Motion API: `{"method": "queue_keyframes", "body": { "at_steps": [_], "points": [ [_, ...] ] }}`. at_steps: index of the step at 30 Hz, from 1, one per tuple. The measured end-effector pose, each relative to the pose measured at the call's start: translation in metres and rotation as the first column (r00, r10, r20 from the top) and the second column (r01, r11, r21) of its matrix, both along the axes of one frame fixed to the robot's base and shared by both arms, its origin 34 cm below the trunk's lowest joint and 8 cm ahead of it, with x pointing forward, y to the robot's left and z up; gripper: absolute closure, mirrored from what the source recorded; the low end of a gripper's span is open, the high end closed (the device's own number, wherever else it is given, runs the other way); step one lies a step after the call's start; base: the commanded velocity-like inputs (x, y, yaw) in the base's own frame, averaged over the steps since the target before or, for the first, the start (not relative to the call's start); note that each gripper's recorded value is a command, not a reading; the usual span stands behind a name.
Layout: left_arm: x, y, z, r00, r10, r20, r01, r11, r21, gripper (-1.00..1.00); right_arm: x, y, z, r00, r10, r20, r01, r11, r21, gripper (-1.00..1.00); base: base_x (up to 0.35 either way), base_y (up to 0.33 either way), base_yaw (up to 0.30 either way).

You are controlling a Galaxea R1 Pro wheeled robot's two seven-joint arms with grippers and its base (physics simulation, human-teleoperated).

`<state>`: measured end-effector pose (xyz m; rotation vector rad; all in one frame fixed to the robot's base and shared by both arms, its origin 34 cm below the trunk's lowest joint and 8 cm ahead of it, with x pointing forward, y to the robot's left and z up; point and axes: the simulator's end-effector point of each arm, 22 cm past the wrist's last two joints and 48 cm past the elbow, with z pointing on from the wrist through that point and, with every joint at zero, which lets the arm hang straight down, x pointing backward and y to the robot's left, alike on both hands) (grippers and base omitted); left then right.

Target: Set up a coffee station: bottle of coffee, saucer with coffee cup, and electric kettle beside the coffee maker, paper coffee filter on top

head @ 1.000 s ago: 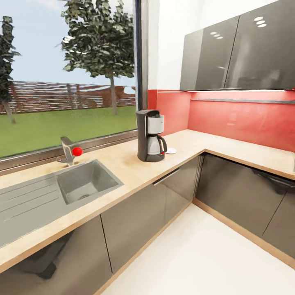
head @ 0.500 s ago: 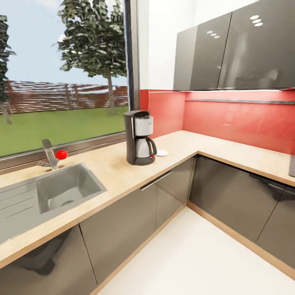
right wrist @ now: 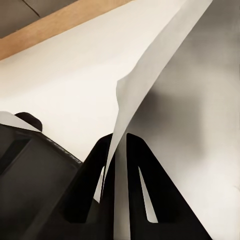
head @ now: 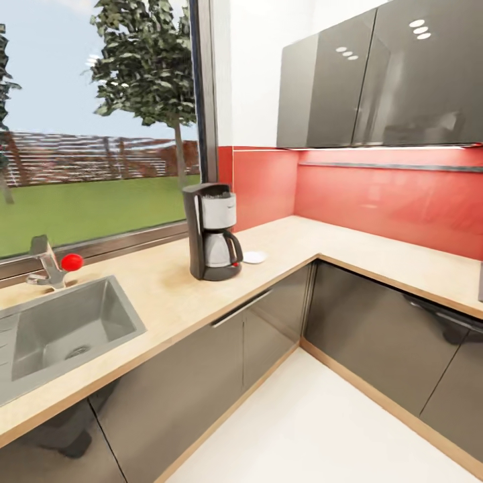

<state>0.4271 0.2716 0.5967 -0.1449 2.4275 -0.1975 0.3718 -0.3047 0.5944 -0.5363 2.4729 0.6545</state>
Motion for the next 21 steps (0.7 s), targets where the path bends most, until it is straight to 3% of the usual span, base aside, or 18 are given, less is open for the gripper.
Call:
{"method": "queue_keyframes", "body": {
  "at_steps": [11, 21],
  "points": [
    [-0.0067, -0.0033, -0.0057, 1.000, -0.006, -0.018, 0.006, 1.000, -0.004, -1.00, 0.0003, 0.0005, -0.0001, 1.000, 0.000, 0.000, 0.000, 1.000, 0.001, 1.00, 0.175, -0.248, 0.018],
    [-0.0078, -0.0032, -0.0066, 1.000, -0.005, -0.021, 0.005, 1.000, -0.005, -1.00, 0.0004, 0.0005, -0.0001, 1.000, 0.001, 0.001, -0.001, 1.000, 0.001, 1.00, 0.013, -0.089, 0.234]
  ]
}}
